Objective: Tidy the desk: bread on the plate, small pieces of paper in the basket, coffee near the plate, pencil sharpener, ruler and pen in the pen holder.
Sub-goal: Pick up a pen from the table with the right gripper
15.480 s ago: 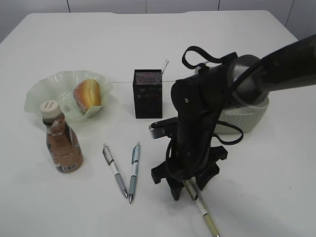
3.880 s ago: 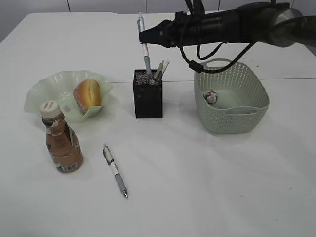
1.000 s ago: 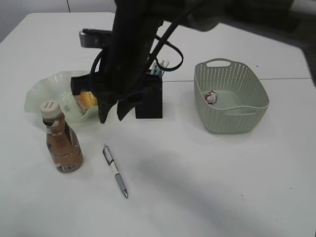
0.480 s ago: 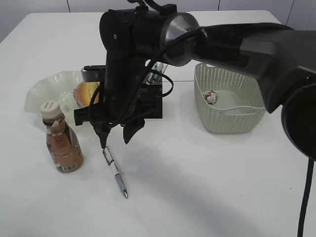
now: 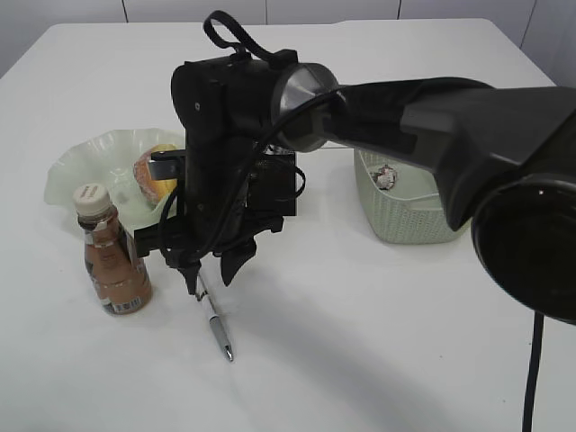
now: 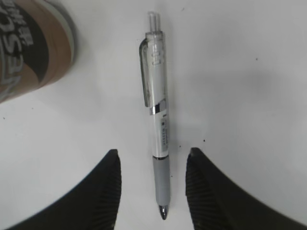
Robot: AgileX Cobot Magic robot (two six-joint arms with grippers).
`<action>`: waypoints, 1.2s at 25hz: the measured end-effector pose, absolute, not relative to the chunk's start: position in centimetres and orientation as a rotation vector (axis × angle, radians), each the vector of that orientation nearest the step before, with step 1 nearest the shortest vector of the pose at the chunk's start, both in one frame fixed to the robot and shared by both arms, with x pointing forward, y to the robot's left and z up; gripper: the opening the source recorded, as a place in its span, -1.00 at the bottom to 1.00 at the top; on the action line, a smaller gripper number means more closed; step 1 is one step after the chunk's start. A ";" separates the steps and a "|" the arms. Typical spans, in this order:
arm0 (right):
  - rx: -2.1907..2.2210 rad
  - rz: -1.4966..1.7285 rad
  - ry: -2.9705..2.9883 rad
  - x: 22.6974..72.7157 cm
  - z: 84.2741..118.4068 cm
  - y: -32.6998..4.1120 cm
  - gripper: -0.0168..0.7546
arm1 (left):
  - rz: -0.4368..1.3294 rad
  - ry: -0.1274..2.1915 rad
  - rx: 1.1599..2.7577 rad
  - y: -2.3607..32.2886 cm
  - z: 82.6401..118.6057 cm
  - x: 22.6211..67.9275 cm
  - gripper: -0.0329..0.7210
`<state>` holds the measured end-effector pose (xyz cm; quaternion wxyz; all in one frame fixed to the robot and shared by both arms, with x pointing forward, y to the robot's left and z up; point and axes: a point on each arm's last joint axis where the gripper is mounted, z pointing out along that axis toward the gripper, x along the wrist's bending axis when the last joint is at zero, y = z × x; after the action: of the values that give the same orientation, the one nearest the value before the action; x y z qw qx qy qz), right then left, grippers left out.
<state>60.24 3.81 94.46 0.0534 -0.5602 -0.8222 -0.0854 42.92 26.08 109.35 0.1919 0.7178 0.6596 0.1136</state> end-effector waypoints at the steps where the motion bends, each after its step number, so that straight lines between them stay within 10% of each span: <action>1: -1.703 -0.261 -2.499 60.3 94.4 3.8 -0.11 | 0.319 1.852 2.015 26.1 109.3 42.9 0.24; 30: -1.708 -0.237 -2.516 61.0 90.7 4.3 -0.12 | 0.344 1.837 2.000 26.1 109.5 43.1 0.24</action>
<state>61.01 4.26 90.68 0.0457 -0.5592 -0.8241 -0.0775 43.14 26.08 109.45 0.2009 0.7158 0.6574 0.1231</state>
